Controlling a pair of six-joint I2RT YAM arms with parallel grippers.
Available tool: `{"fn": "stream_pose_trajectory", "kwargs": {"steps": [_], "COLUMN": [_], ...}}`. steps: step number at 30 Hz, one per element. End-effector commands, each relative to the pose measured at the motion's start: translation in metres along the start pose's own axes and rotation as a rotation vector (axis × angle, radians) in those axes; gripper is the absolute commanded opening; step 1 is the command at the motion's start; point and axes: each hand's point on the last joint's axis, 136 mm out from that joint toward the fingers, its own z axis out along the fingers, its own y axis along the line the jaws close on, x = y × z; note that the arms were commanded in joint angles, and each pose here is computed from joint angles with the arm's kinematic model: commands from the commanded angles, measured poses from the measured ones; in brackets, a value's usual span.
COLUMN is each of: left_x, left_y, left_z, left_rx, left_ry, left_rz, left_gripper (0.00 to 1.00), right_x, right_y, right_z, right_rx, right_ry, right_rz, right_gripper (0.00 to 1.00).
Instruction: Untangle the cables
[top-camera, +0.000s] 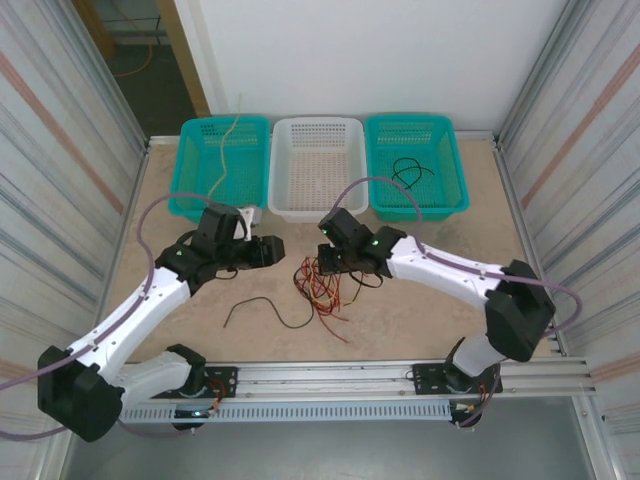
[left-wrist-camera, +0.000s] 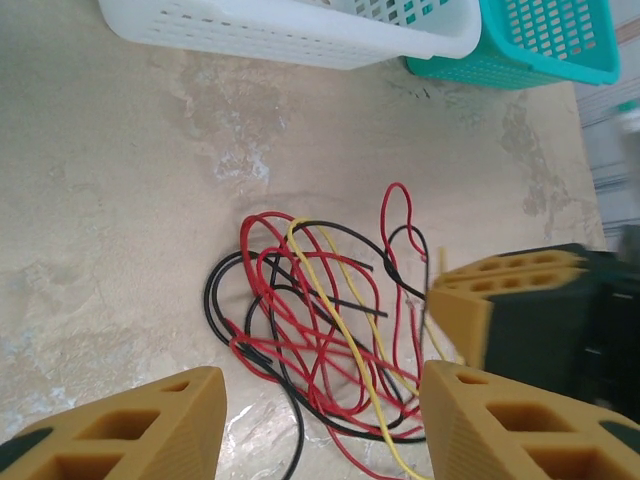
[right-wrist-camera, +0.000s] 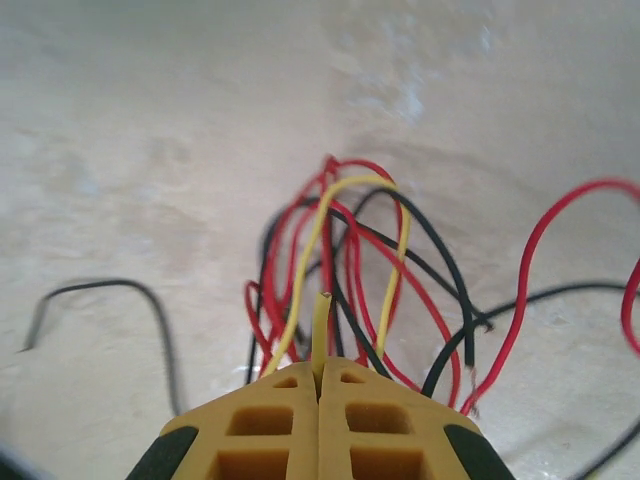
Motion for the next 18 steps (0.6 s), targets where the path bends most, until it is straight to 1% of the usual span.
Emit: {"fn": "stream_pose_trajectory", "kwargs": {"steps": [1,8,14,18], "left_x": [0.002,0.015,0.02,0.028], "left_y": [-0.008,-0.023,-0.041,-0.039], "left_z": [0.006,0.023,0.034,0.041], "left_rx": [0.052,0.088,0.154,0.172], "left_ry": [-0.002,0.038,0.059,0.081], "left_rz": [-0.022,-0.024,-0.037,-0.077], "left_gripper": [0.54,0.53,0.52,0.52], "right_x": [-0.029,-0.044,-0.049,-0.055], "right_y": [0.037,0.053,0.057,0.056], "right_z": [-0.041,-0.068,-0.075,-0.082], "right_rx": [-0.132,-0.184,-0.194,-0.193], "right_ry": [-0.116,-0.18,-0.202,-0.238], "right_rz": [-0.064,-0.081,-0.079,-0.07], "right_gripper": [0.0,0.0,0.0,0.0]}}
